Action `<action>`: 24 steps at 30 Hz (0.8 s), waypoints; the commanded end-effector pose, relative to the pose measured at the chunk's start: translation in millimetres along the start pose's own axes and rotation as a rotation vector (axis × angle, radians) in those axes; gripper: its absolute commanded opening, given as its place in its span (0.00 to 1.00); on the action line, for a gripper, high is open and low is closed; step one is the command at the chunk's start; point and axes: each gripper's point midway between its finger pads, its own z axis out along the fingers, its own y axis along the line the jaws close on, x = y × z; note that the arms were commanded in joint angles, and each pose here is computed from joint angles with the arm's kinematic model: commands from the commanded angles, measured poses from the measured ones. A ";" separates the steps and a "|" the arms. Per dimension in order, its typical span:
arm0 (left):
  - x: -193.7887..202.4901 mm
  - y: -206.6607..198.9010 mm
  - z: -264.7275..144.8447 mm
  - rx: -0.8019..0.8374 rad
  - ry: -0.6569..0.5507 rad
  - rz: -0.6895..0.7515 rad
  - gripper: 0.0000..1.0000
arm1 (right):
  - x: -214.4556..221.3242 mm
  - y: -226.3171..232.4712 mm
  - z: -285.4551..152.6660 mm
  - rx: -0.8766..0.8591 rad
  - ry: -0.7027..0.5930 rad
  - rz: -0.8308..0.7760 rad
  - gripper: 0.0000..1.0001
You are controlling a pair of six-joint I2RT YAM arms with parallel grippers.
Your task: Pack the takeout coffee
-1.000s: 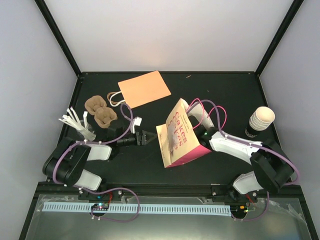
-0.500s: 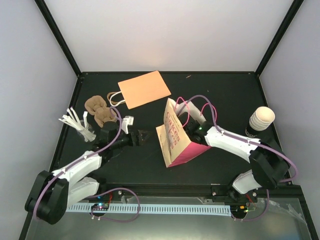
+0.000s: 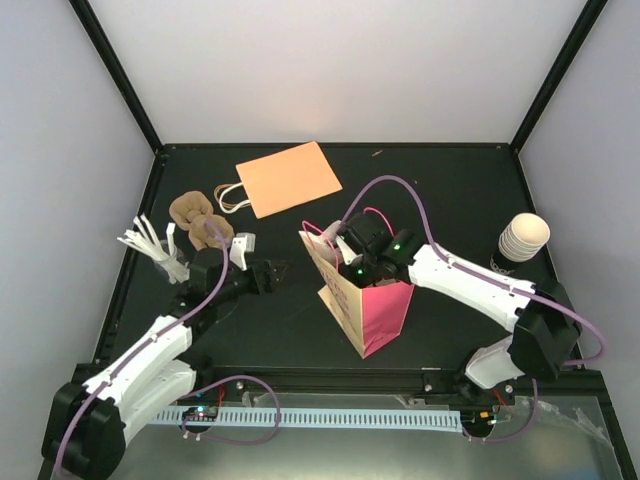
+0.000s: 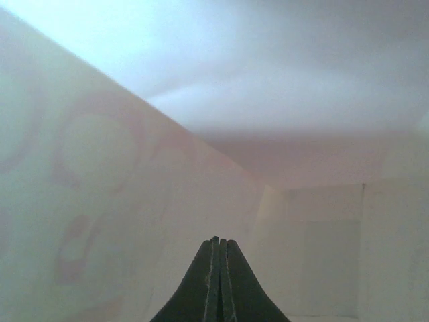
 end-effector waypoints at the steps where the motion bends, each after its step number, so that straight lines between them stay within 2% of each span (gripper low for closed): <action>1: -25.2 -15.9 -12.8 0.009 -0.066 0.017 0.99 | -11.3 0.6 -28.3 0.044 -0.049 -0.028 0.01; 10: -27.5 -42.7 -24.0 0.101 -0.041 0.052 0.99 | -28.1 7.7 -60.6 0.054 -0.108 -0.052 0.02; 16: -16.0 -41.6 -15.1 0.142 0.005 0.018 0.99 | -18.8 -3.6 -52.3 0.103 -0.070 -0.044 0.02; 24: -35.6 -63.3 -21.4 0.191 -0.036 0.082 0.98 | -25.6 -1.7 -70.0 0.114 -0.105 -0.053 0.03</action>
